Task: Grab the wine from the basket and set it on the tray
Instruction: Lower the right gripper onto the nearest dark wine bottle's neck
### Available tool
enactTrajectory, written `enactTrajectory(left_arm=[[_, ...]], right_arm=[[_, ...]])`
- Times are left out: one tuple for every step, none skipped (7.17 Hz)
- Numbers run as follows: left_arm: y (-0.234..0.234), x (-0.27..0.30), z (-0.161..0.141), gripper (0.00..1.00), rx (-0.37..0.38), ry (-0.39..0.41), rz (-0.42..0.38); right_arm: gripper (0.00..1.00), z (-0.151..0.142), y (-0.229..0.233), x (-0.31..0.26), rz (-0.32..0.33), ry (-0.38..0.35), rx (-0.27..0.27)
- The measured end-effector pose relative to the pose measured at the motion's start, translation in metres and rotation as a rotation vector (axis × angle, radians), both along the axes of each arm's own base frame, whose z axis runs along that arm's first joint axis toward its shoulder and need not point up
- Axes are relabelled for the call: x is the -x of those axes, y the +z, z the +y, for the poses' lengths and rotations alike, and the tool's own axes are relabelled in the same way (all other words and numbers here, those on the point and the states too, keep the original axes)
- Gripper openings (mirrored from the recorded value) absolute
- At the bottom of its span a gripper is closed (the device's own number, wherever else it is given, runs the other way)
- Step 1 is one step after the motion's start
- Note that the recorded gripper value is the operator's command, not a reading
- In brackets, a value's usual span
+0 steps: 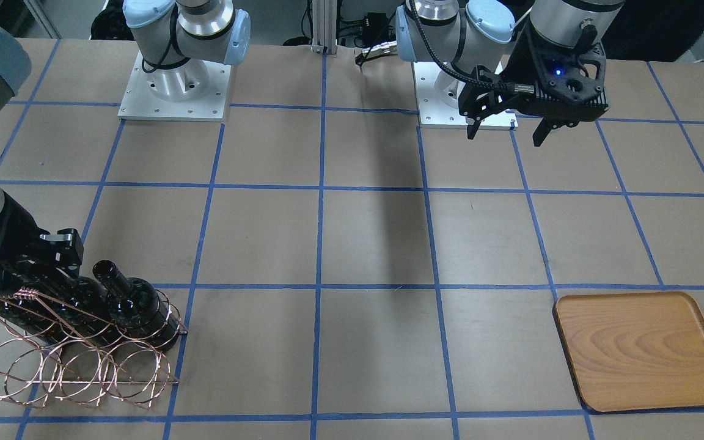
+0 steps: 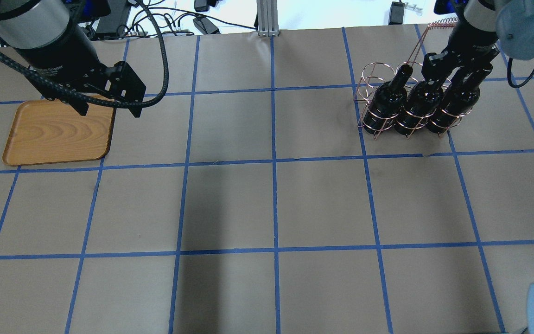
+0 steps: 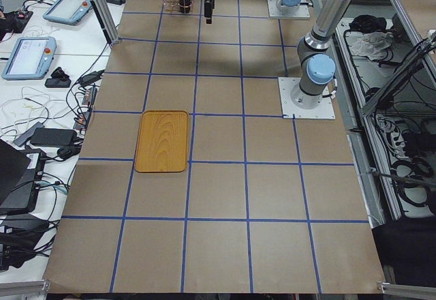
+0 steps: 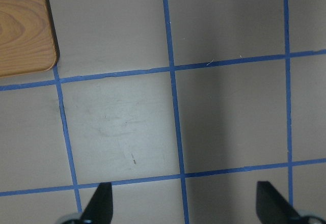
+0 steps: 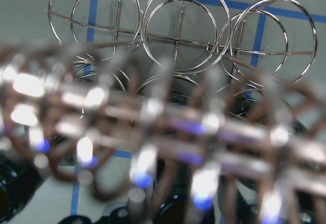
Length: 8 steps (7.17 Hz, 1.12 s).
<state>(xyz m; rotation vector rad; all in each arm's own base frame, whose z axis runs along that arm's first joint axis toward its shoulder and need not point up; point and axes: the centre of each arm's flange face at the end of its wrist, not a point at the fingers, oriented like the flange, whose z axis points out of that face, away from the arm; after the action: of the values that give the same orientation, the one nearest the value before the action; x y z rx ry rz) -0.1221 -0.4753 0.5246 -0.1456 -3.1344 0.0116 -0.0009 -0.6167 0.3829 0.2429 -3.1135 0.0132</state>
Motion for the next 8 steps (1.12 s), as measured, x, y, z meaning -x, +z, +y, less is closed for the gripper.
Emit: enactTrajectory(left_arm=[[0.0001, 0.0, 0.0001, 1.0, 0.0, -0.001, 0.0], [0.0004, 0.0, 0.0004, 1.0, 0.001, -0.001, 0.0], [0.0006, 0.0, 0.0005, 1.0, 0.001, -0.002, 0.0], [0.0006, 0.0, 0.0005, 1.0, 0.001, -0.001, 0.0], [0.0007, 0.0, 0.0006, 1.0, 0.001, -0.001, 0.0], [0.0007, 0.0, 0.0006, 1.0, 0.001, -0.001, 0.0], [0.0007, 0.0, 0.0006, 1.0, 0.001, -0.001, 0.0], [0.0007, 0.0, 0.0006, 1.0, 0.001, -0.001, 0.0]], right_arm=[[0.55, -0.0005, 0.001, -0.001, 0.001, 0.003, 0.006], [0.55, -0.002, 0.0026, -0.001, 0.004, 0.006, 0.021], [0.55, -0.0035, 0.0039, -0.001, 0.006, 0.007, 0.033], [0.55, -0.0043, 0.0048, -0.0014, 0.003, 0.007, 0.041], [0.54, -0.0054, 0.0052, -0.0027, -0.01, 0.006, 0.05], [0.53, -0.0065, 0.0052, -0.0043, -0.027, 0.006, 0.058], [0.52, -0.0074, 0.0042, -0.005, -0.035, 0.007, 0.06], [0.52, -0.0085, 0.0015, -0.0048, -0.037, 0.008, 0.057]])
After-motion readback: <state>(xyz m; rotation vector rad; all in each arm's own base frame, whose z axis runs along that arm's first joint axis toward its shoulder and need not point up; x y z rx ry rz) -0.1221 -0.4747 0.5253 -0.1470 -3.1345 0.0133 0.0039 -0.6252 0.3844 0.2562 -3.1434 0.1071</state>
